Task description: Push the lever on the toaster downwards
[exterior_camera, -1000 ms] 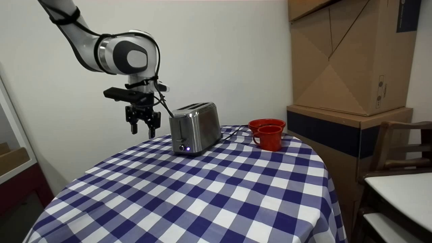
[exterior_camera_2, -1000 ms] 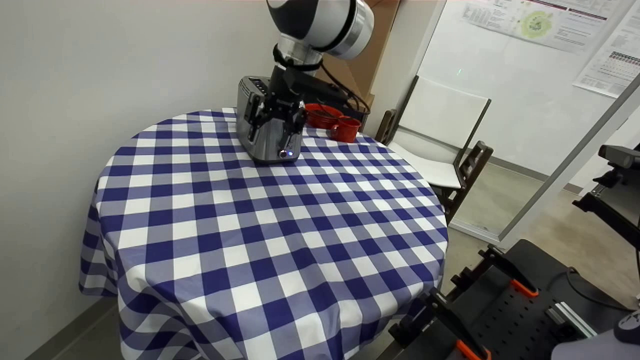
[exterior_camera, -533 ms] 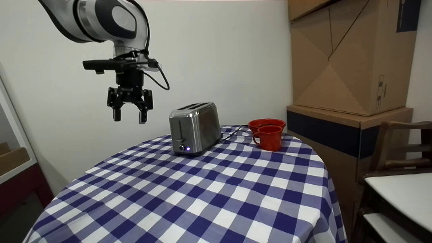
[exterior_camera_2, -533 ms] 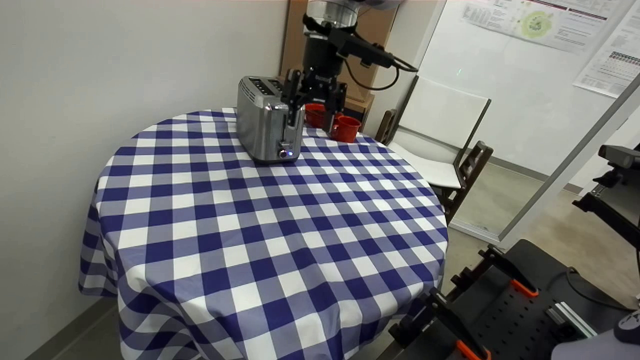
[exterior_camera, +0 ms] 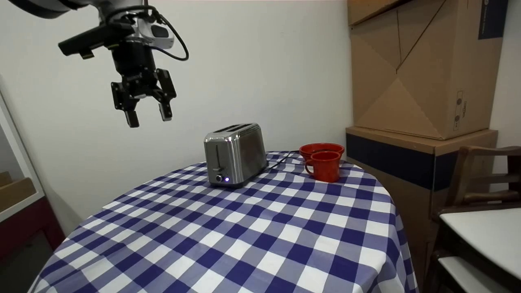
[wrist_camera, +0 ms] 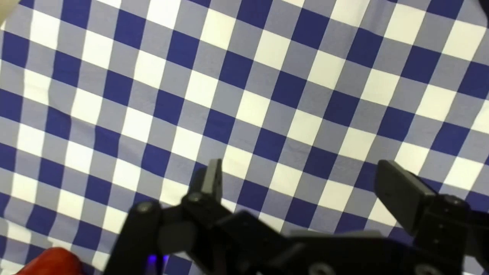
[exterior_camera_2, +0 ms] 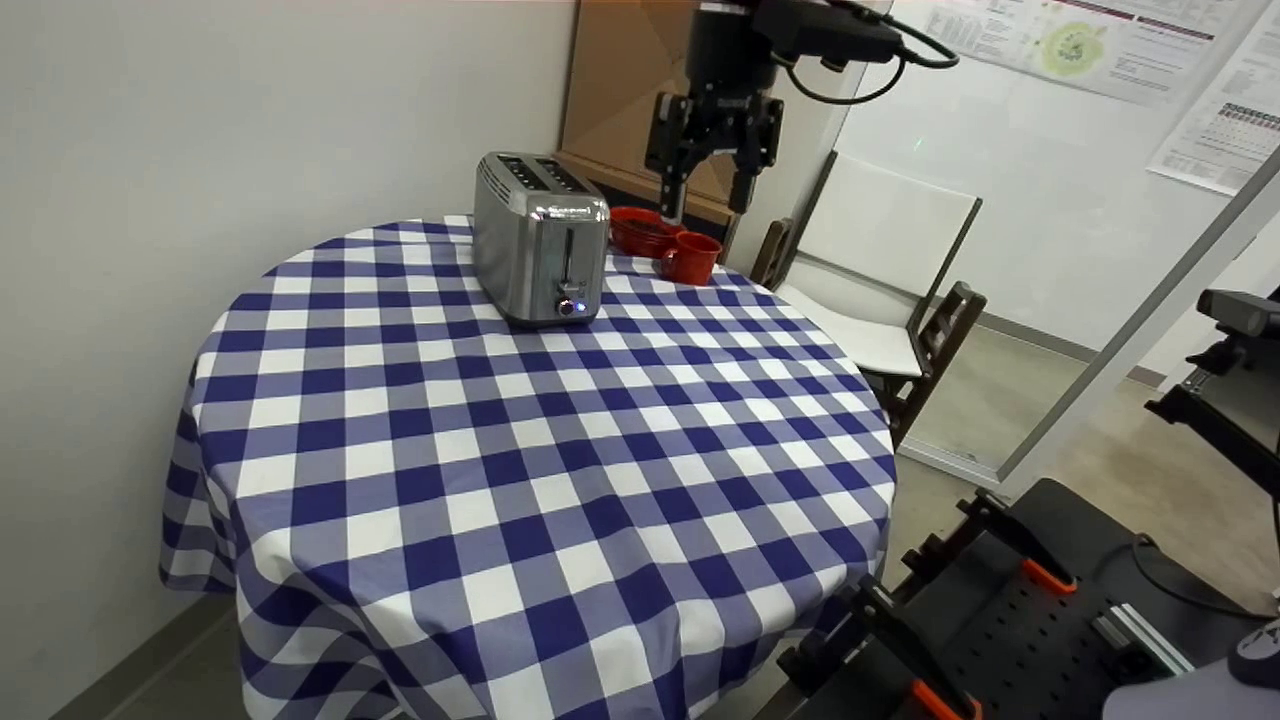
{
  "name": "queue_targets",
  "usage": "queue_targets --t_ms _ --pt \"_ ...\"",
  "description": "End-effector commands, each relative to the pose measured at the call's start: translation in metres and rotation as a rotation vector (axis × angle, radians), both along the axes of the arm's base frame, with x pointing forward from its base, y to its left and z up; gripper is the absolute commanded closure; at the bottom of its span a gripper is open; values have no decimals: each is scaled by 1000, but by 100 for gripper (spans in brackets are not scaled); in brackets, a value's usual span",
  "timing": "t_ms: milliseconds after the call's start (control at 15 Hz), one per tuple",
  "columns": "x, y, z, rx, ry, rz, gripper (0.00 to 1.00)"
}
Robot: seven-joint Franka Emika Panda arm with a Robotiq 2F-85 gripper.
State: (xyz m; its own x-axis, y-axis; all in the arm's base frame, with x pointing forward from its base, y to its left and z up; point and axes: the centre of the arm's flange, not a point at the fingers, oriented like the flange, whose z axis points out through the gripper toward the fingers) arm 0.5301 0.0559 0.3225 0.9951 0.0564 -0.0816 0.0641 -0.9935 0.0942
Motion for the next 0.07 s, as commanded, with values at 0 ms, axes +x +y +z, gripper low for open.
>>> queue_targets --t_ms 0 --pt "-5 0 5 -2 -11 -7 0"
